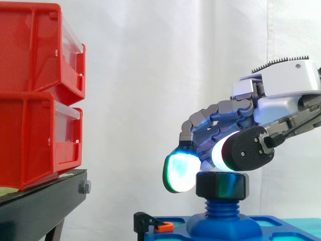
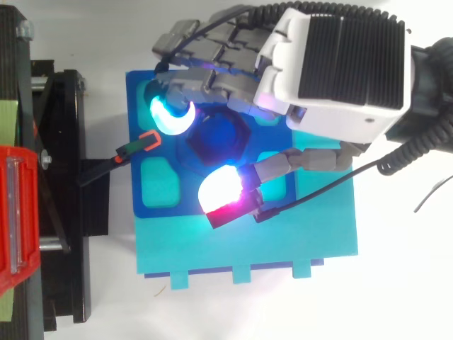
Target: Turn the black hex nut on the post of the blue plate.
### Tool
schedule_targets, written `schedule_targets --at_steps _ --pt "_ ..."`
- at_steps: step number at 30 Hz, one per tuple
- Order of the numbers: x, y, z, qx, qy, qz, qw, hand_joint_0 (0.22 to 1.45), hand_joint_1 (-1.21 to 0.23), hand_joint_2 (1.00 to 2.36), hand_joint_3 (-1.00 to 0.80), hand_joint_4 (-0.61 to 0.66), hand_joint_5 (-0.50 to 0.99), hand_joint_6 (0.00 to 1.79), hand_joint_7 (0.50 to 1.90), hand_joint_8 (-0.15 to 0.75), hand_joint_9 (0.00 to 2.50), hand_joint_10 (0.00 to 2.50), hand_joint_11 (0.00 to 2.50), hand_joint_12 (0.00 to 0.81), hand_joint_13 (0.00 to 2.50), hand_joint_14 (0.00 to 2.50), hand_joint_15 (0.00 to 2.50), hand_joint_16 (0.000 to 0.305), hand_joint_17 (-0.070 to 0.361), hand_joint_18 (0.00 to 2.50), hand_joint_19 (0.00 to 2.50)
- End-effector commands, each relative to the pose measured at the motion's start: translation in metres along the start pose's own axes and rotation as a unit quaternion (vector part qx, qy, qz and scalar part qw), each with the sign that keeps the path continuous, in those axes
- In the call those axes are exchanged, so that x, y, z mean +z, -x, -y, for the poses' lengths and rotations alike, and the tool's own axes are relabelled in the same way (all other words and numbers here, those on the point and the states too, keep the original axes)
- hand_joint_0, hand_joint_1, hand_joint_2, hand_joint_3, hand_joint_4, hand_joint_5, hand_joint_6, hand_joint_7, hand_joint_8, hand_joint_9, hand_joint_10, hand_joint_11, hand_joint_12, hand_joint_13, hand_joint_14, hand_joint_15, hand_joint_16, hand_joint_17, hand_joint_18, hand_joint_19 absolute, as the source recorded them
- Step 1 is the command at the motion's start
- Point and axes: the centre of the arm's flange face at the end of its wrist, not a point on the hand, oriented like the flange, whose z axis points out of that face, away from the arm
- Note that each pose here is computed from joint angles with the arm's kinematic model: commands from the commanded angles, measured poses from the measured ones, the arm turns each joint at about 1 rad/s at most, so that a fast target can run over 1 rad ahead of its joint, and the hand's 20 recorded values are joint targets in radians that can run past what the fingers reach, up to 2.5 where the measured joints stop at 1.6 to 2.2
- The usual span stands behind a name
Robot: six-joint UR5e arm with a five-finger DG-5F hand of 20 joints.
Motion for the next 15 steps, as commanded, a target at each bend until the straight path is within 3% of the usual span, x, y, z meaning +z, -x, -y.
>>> schedule_targets --at_steps 1,15 --pt "0.0002 0.0018 0.0041 0.000 0.000 0.000 1.0000 0.43 -0.46 1.00 -0.50 0.27 -0.19 0.50 1.02 0.284 0.31 0.00 0.13 0.371 0.33 0.01 0.14 0.061 0.137 0.29 0.52" --pt "0.0006 0.0049 0.0125 0.001 0.002 -0.001 1.0000 0.44 -0.45 1.00 -0.50 0.29 -0.18 0.50 1.05 0.286 0.32 0.00 0.13 0.370 0.34 0.01 0.14 0.061 0.137 0.29 0.51"
